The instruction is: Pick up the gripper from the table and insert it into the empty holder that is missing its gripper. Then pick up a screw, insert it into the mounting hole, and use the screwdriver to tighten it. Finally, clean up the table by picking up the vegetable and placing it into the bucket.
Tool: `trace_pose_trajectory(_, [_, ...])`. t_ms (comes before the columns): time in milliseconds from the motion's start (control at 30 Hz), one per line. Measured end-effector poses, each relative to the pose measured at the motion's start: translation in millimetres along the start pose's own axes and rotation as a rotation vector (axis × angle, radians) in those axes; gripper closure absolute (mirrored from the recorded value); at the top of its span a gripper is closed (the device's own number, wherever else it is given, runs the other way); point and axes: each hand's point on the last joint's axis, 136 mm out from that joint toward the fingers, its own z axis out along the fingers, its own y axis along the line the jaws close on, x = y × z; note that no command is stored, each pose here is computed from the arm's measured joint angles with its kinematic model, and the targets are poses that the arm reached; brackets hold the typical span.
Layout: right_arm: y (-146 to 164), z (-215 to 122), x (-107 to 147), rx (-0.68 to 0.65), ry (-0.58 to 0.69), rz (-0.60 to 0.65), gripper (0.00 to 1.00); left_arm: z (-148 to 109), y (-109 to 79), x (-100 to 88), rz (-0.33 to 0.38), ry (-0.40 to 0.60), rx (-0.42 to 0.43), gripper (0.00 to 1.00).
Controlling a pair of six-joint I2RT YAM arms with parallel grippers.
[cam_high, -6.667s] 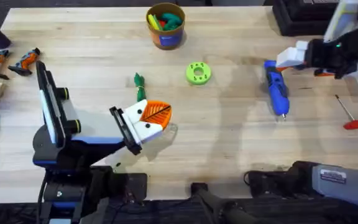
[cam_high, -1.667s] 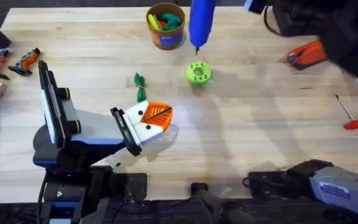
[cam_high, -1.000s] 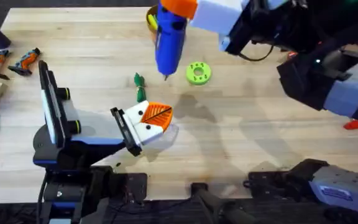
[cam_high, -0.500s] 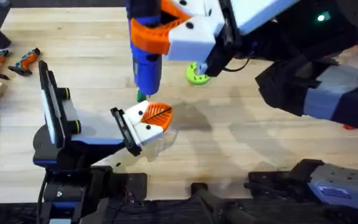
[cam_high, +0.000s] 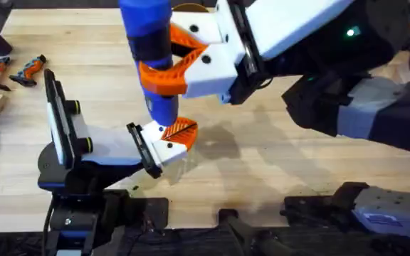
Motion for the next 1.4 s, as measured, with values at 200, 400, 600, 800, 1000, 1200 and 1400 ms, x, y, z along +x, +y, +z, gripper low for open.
trace_pose_trajectory(200, [10,4,3,-0.048,0.008,-0.035,0.976,0,0.0,0.0,0.000,0.000,0.000,0.985])
trace_pose_trajectory(400, [10,4,3,-0.049,0.008,-0.047,0.976,0,0.0,0.0,0.000,0.000,0.000,0.985])
trace_pose_trajectory(600, [13,6,3,-0.056,0.006,-0.066,0.976,0,0.0,0.0,0.000,0.000,0.000,0.985])
trace_pose_trajectory(800, [16,8,4,-0.067,0.004,-0.076,0.976,0,0.0,0.0,0.000,0.000,0.000,0.985])
trace_pose_trajectory(1000, [12,11,18,-0.069,0.022,-0.049,0.976,0,0.0,0.0,0.000,0.000,0.000,0.985])
trace_pose_trajectory(1200, [11,12,23,-0.069,0.027,-0.040,0.976,0,-0.1,0.1,0.000,0.000,0.000,0.985])
trace_pose_trajectory(1400, [12,12,20,-0.073,0.018,-0.059,0.976,0,-0.1,0.0,0.000,0.000,0.000,0.985])
